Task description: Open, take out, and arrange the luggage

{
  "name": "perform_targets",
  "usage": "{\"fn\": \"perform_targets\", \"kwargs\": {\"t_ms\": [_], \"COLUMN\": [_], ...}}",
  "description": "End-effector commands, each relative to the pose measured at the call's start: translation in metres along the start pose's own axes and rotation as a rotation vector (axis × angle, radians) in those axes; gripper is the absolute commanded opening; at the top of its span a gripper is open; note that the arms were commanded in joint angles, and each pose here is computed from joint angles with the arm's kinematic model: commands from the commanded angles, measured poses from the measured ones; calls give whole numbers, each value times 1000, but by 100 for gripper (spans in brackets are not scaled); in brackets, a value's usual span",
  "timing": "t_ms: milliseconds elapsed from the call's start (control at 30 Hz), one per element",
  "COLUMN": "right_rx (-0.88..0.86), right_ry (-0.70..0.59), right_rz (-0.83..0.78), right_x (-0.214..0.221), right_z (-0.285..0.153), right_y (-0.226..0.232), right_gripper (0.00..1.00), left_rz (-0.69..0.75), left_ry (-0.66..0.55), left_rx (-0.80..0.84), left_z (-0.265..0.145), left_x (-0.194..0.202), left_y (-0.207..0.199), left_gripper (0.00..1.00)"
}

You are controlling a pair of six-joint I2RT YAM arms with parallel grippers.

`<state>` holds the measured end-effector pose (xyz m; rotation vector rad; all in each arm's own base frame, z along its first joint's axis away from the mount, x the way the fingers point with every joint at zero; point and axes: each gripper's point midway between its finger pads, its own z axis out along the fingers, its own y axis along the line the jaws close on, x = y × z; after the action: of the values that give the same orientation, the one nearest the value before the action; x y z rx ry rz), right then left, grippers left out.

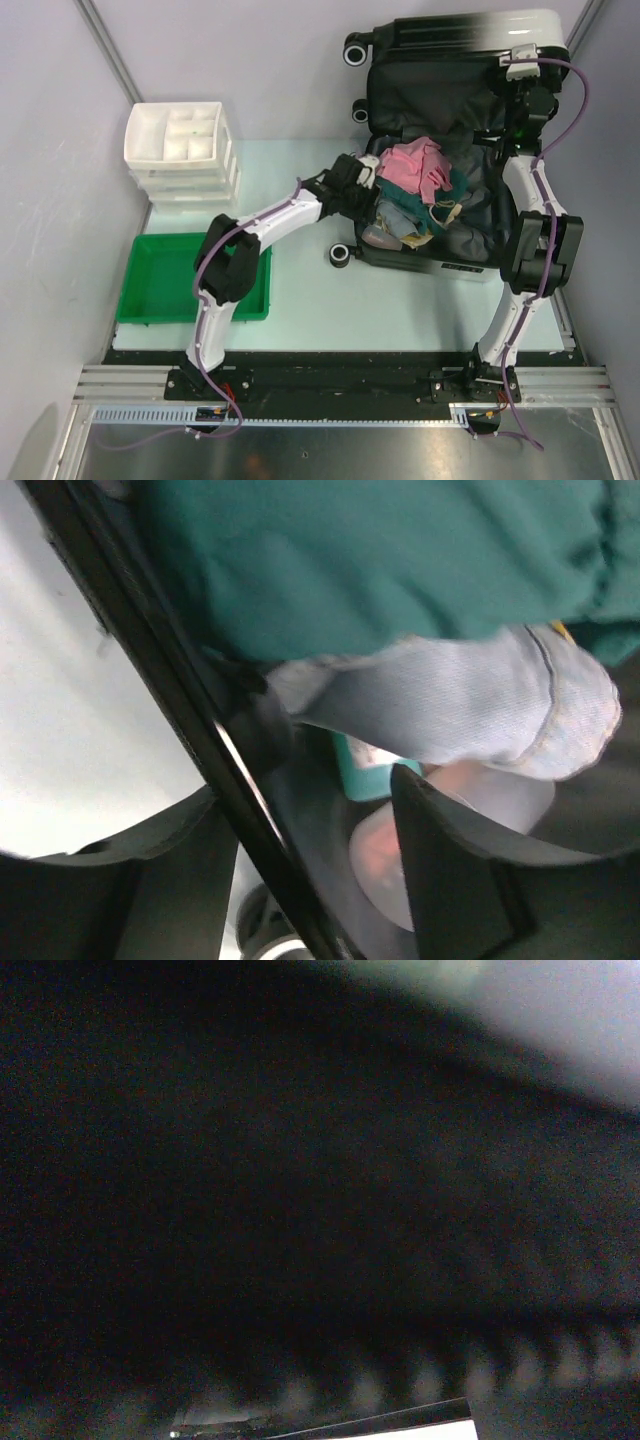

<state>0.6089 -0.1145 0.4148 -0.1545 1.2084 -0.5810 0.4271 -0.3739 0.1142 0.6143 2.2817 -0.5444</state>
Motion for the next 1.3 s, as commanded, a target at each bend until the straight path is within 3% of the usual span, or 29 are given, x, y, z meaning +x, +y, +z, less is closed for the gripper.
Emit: {"fn": "perform_targets", "kwargs": {"t_ms": [0,233,400,700,867,900,1000,1167,1267], "right_rx": [92,165,192,197,125,85,42,-61,-123], "right_ry": [-13,50,107,83,85,103,62,60,63], "right_rz": [-77,-149,-164,-182,-162,-164,-173,-132,-92], "right_x": [-3,27,53,54,48,58,35,21,12], "right_z": [13,20,21,32,28,23,12,-12,-26], "right_y": [-35,-71,-95,-107,-87,-75,-68,-50,-42], "right_gripper": [100,100,100,100,100,100,100,100,100], "left_rz": [106,176,216,273,246,245,238,216,290], "left_ry": [3,-36,-51,-23,-68,-80,-129,-216,-274], "left_rx": [188,333,374,447,457,448,398,340,356], "left_z": [-12,-15,-15,-39,-42,-42,-50,-78,-110], "left_x": [9,3,3,27,6,2,-17,-58,-78], "left_y": [-87,-159,-186,-218,-232,-231,-219,-176,-152], "left_gripper": [61,21,17,17,41,55,77,92,98]}}
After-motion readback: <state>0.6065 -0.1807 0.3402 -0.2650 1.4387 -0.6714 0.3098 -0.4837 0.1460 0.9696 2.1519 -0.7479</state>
